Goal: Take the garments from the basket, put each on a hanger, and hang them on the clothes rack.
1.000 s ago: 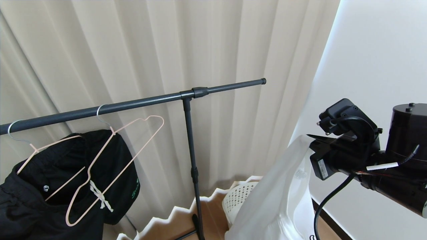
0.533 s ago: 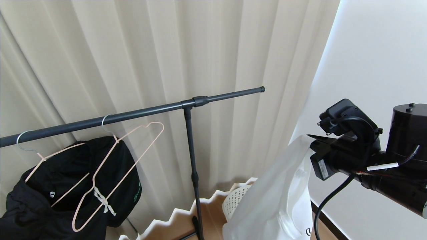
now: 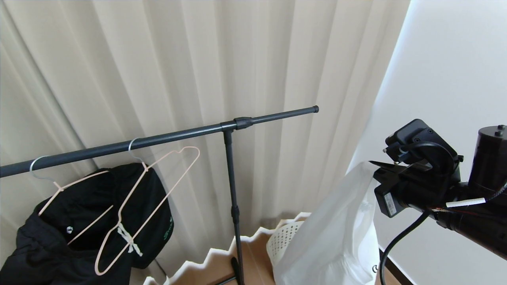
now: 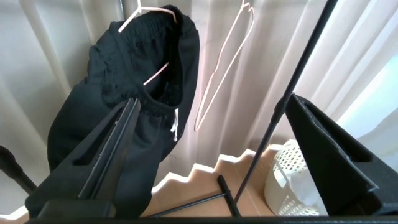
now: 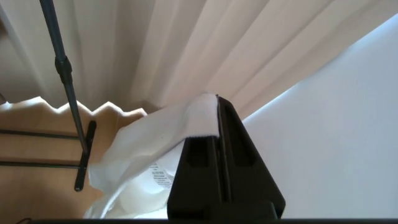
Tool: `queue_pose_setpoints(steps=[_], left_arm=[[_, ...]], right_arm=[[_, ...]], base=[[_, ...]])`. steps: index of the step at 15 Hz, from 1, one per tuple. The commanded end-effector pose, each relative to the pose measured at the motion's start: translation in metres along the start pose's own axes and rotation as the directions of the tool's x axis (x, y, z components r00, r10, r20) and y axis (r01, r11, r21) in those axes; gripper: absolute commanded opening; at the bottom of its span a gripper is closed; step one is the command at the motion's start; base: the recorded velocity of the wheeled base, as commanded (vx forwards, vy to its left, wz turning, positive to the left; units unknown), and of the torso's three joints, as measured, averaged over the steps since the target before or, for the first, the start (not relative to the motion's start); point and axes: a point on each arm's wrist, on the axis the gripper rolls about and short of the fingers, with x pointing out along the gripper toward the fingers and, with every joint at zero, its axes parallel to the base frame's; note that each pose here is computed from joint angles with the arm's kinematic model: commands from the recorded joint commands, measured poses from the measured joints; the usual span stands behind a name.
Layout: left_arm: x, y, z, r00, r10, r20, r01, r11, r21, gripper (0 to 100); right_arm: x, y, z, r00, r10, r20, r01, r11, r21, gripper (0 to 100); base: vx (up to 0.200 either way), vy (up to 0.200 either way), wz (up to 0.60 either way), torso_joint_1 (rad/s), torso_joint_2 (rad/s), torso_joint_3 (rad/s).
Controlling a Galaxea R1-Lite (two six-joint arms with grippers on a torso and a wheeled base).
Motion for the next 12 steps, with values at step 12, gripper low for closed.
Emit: queue_pose_setpoints(steps=[12], left_arm=[[0.0001,-0.0001,0.0000,1.000,-0.005,-0.002,0.005,1.000,-0.001,100]], right_arm=[[-0.0063,-0.0016,-0.0014,1.000,-0.001,0.009,0.001,1.000,0.002,0]], base=[[-0.083,0.000,0.20,0.004,0.00,0.001]])
